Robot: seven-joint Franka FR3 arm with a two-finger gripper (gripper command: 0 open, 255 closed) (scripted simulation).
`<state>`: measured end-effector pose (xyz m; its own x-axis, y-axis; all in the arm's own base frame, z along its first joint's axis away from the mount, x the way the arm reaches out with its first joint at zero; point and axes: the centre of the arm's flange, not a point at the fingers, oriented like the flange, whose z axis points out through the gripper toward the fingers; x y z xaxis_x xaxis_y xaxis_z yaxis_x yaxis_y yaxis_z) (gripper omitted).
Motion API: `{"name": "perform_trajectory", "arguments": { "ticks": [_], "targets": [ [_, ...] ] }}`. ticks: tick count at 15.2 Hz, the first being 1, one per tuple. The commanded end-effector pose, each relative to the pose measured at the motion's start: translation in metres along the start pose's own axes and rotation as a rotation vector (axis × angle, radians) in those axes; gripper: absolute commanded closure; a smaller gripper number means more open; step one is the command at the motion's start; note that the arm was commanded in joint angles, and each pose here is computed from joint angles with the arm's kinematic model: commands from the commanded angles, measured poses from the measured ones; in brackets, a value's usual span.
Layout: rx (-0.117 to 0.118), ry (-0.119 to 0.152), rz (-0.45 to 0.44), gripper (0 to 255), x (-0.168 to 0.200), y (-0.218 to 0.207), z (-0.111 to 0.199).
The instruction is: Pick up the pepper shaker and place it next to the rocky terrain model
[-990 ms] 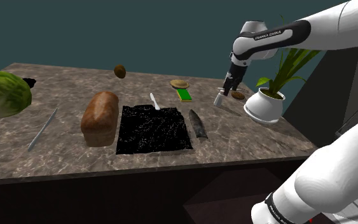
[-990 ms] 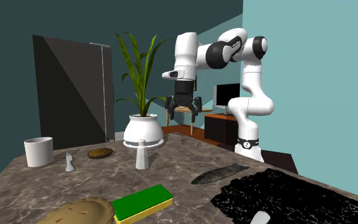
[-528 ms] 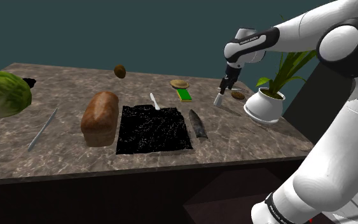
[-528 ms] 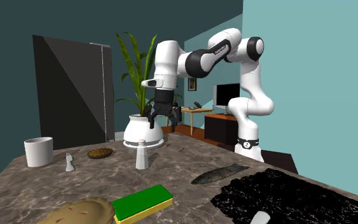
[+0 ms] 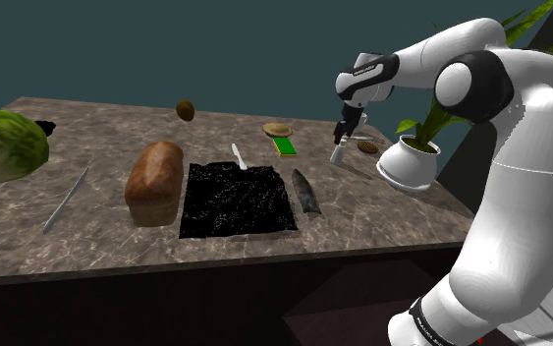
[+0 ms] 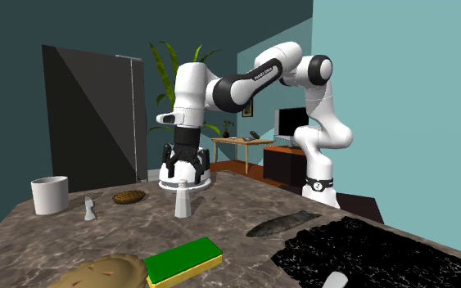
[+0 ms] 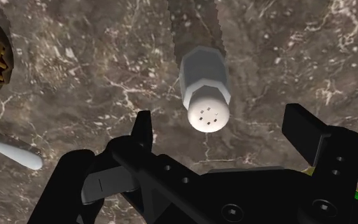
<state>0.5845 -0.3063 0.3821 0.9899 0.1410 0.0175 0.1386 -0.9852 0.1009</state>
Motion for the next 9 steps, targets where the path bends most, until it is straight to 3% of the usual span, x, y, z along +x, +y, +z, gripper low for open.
{"name": "perform_trajectory", "arguments": {
  "ticks": [1, 5, 9],
  "targets": [
    [0.0, 0.001, 0.0, 0, 0.0, 0.001, 0.009],
    [0.0, 0.001, 0.0, 0, 0.0, 0.001, 0.034],
    [0.0, 0.001, 0.0, 0, 0.0, 0.001, 0.034]
  ]
}}
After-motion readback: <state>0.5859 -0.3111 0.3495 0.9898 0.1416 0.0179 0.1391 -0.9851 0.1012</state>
